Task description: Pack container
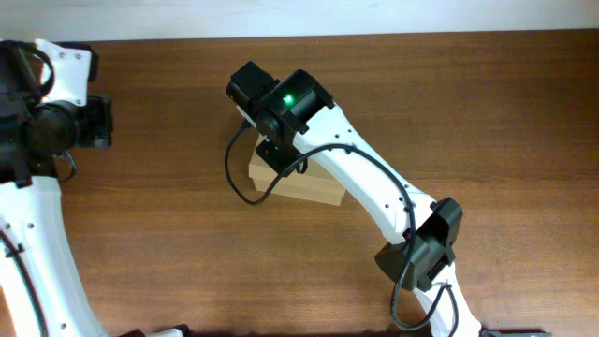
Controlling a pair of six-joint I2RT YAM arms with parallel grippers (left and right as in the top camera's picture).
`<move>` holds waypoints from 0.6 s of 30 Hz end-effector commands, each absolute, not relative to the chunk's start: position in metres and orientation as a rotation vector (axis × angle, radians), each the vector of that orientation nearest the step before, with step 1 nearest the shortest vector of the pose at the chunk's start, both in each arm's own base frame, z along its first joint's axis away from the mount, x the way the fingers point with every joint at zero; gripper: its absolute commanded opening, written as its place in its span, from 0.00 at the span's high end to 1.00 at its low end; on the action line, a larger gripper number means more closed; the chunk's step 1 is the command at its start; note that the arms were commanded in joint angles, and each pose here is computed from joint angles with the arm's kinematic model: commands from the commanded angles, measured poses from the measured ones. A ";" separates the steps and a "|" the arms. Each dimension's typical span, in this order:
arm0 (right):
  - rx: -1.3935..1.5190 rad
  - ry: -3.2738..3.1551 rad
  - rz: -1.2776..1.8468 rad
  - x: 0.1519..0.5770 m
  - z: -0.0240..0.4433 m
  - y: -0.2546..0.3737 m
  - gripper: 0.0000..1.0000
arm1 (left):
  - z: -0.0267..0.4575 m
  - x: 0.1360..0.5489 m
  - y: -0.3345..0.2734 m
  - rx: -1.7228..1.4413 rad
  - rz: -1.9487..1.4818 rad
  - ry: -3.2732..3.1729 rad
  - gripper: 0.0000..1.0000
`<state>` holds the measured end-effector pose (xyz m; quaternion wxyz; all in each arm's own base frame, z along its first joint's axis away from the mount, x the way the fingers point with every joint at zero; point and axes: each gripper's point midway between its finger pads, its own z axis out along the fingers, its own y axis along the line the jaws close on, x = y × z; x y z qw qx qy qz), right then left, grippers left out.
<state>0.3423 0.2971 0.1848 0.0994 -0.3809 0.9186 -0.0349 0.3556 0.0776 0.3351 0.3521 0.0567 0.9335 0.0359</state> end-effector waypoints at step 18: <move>-1.101 2.824 -0.212 0.361 0.116 0.258 0.96 | 0.278 0.365 0.029 0.359 0.106 2.475 0.98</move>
